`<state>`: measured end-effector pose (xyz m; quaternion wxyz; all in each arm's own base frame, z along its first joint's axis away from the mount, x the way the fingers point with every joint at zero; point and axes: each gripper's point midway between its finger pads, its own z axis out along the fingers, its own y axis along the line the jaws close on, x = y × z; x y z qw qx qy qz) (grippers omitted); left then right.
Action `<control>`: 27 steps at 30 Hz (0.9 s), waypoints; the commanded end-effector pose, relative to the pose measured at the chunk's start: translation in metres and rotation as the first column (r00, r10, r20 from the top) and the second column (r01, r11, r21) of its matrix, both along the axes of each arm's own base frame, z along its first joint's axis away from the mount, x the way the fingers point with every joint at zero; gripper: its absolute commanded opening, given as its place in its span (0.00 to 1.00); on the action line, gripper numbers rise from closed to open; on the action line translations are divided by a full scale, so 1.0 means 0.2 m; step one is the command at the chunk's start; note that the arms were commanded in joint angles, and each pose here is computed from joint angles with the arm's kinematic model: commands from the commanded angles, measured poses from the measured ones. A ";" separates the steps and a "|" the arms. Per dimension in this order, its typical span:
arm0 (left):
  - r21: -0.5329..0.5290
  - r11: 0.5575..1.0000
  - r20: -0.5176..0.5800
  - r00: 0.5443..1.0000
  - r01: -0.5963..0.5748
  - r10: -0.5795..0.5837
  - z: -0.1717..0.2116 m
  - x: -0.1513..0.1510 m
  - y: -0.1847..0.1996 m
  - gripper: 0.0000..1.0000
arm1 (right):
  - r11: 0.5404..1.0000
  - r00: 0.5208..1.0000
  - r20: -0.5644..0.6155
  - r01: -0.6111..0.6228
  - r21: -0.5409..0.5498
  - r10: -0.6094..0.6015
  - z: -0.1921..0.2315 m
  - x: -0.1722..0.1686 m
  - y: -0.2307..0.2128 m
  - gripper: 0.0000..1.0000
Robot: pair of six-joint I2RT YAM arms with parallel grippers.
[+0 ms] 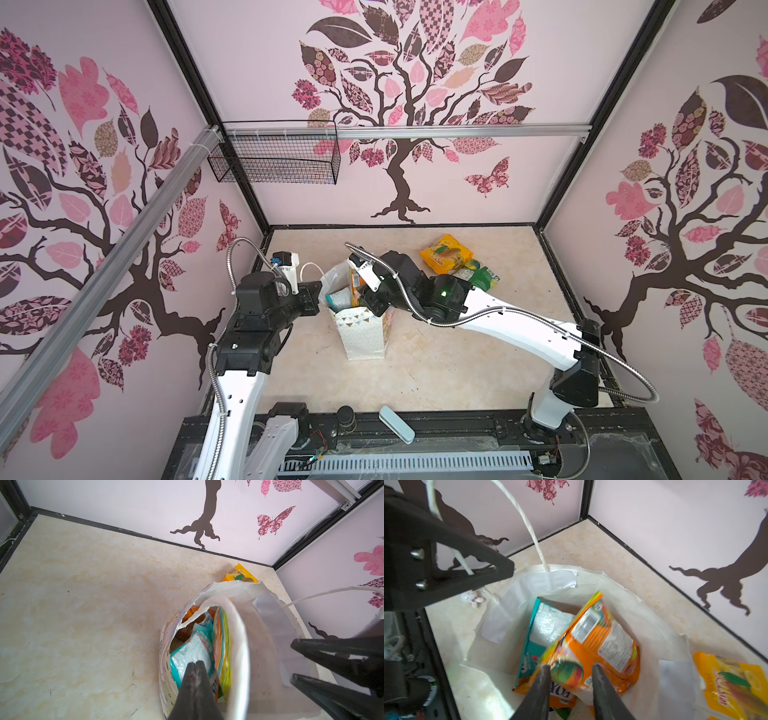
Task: Place the snacks into the paper bag
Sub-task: 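Lower the orange packet into the bag and open the right gripper, then withdraw the right gripper toward the green packet on the table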
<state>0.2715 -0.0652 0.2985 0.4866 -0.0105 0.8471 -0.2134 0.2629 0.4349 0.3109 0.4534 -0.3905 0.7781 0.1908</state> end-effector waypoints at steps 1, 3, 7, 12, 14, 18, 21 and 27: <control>0.006 1.000 0.032 0.999 0.004 -0.004 0.01 0.01 0.00 0.01 | 0.994 0.998 0.016 -0.061 0.096 0.060 0.20 -0.07 0.00 0.42; 0.007 1.000 0.034 0.999 0.003 -0.003 0.01 0.01 0.00 0.01 | 0.992 0.997 0.004 -0.079 0.102 0.079 0.21 -0.09 0.02 0.42; 0.007 1.000 0.035 0.999 0.002 -0.003 0.01 0.01 0.00 0.01 | 0.994 0.998 0.015 -0.059 0.094 0.058 0.23 -0.06 0.02 0.33; 0.010 1.000 0.037 0.999 -0.001 0.001 0.02 0.01 0.01 0.01 | 0.995 0.999 0.029 -0.039 0.097 0.036 0.28 -0.04 0.02 0.33; 0.009 1.000 0.038 0.999 -0.003 0.002 0.02 0.01 0.01 0.01 | 0.993 0.999 0.030 -0.039 0.109 0.036 0.30 -0.05 0.01 0.33; 0.009 1.000 0.039 0.999 -0.002 0.002 0.02 0.01 0.01 0.01 | 0.993 0.999 0.036 -0.032 0.109 0.029 0.32 -0.05 0.00 0.33; 0.008 1.000 0.037 0.999 0.000 0.000 0.01 0.01 0.01 0.01 | 0.994 0.999 0.036 -0.029 0.104 0.025 0.31 -0.05 -0.01 0.33; 0.008 1.000 0.036 0.999 0.001 -0.001 0.01 0.01 0.01 0.02 | 0.991 0.998 0.059 0.010 0.132 -0.018 0.39 -0.05 -0.09 0.35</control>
